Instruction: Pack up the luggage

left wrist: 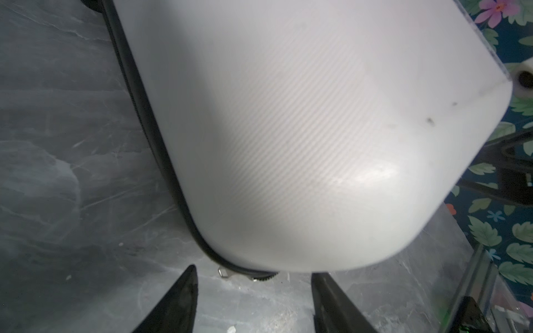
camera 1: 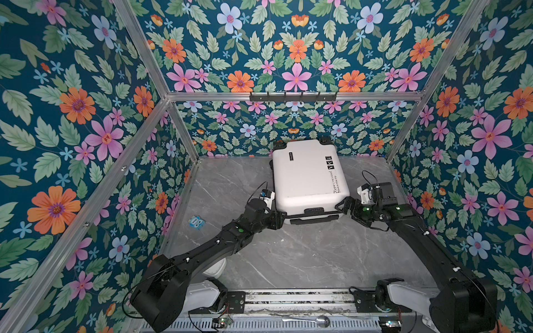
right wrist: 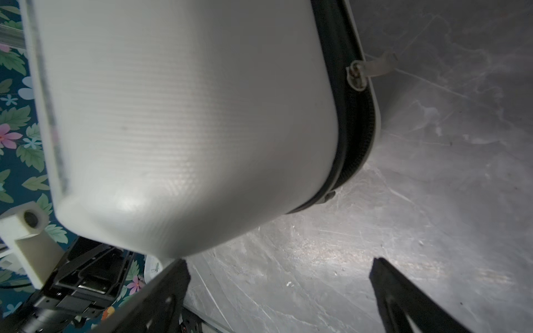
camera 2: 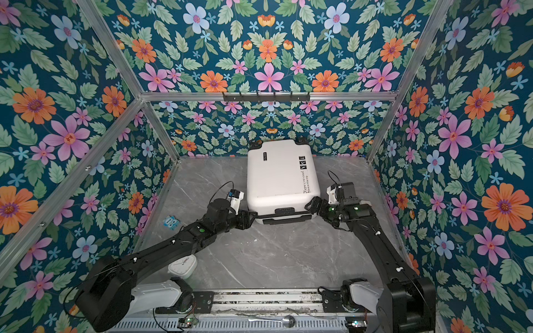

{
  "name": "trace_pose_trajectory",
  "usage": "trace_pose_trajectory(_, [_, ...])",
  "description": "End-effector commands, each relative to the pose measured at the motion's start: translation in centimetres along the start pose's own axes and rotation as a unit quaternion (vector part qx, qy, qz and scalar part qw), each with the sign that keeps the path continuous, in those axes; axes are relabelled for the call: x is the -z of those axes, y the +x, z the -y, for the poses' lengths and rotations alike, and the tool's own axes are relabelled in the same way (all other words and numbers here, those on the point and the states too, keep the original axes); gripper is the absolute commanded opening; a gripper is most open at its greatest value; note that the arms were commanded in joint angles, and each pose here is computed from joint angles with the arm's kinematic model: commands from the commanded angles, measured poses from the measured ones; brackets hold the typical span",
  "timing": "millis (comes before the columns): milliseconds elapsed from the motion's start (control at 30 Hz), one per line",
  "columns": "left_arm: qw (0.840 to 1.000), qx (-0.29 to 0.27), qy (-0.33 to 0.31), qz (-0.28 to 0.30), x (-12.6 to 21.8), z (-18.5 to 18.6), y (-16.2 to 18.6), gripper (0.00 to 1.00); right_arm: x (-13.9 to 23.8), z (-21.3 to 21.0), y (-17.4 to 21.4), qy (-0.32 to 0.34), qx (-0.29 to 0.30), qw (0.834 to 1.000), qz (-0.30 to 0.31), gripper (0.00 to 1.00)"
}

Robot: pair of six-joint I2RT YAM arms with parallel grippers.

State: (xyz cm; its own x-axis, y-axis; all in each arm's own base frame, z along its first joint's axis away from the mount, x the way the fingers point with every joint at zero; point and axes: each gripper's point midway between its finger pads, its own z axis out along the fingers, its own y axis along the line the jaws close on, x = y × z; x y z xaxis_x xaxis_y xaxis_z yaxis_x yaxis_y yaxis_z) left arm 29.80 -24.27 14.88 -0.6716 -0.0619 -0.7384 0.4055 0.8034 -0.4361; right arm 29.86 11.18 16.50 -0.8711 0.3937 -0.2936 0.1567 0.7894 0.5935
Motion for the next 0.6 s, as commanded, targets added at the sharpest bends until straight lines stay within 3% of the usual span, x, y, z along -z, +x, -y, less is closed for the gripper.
trace_pose_trajectory(0, [0.999, 0.008, -0.004, 0.032, 0.0, -0.7, -1.9, 0.62, 0.2, 2.4, -0.1, 0.078, -0.056, 0.995, -0.003, 0.99])
trace_pose_trajectory(200, [0.999, -0.005, -0.023, 0.048, 1.1, -1.8, -2.0, 0.6, 0.6, 2.9, 0.5, 0.07, -0.033, 0.997, 0.019, 0.99])
trace_pose_trajectory(467, [0.99, -0.023, 0.014, 0.14, 4.7, -1.4, 0.9, 0.58, -1.1, 0.9, 3.3, -0.087, -0.057, 0.994, 0.032, 0.99])
trace_pose_trajectory(567, [0.987, -0.016, 0.018, 0.16, 5.3, -1.9, 1.9, 0.58, -1.9, 0.7, 3.5, -0.122, -0.092, 0.987, 0.041, 0.88])
